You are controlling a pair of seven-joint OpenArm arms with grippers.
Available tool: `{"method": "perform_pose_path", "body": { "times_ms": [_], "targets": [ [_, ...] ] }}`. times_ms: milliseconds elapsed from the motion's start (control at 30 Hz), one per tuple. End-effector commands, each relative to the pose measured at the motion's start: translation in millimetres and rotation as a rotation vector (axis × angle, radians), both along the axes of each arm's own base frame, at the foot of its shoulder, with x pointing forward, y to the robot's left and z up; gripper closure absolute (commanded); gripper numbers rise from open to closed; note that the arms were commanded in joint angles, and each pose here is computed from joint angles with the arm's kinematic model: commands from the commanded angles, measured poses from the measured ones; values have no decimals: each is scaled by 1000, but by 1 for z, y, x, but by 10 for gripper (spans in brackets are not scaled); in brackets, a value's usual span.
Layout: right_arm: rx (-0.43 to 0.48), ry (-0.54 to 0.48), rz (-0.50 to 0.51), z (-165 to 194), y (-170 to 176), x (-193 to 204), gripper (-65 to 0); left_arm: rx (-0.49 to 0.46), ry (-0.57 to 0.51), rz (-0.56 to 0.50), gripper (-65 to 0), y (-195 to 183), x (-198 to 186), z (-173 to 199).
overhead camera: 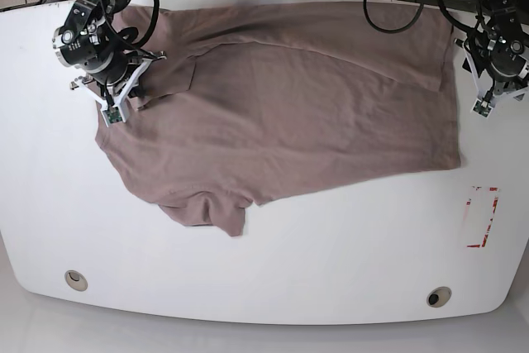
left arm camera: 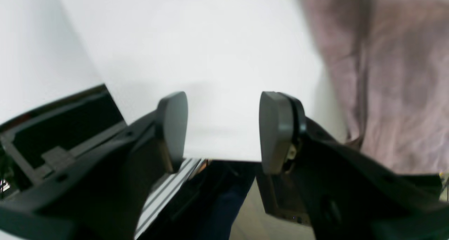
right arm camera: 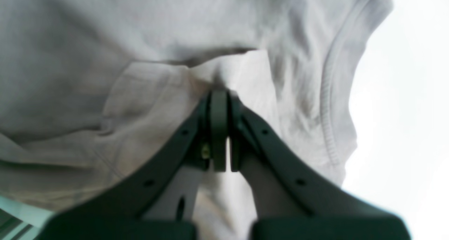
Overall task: Layout the t-shirt on the table in an organized manner, then fold the t-shirt properly
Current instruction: 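Release the shirt and raise both grippers to the shoulder edge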
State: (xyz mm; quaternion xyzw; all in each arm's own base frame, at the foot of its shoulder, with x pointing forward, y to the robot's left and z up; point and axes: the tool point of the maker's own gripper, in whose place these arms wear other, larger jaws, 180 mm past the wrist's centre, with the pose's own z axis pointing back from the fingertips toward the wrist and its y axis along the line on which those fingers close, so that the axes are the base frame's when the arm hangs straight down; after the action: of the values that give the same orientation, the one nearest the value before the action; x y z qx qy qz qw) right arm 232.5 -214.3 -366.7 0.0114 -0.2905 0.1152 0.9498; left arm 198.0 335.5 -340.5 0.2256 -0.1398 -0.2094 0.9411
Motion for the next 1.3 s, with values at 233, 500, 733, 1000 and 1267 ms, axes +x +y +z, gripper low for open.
{"method": "perform_pose_path", "body": {
  "times_ms": [233,500,733,1000,1267],
  "targets": [
    [-3,-83,4,19,-1,23,-2,39,-14,6,-306,9,3,10],
    [23,-71,-1,12,0,31,-62,37,-15,5,-306,9,3,10],
    [-2,-83,-3,18,-12,38,-268,32,-6,-19,-306,2,5,7],
    [-88,-34,-1,17,-30,1,-428,-25,63,-63,-306,-25,-13,-17],
    [-98,47,-244,2,-86,-59,-390,-146,82,-3,-306,-59,-36,-41]
  ]
}}
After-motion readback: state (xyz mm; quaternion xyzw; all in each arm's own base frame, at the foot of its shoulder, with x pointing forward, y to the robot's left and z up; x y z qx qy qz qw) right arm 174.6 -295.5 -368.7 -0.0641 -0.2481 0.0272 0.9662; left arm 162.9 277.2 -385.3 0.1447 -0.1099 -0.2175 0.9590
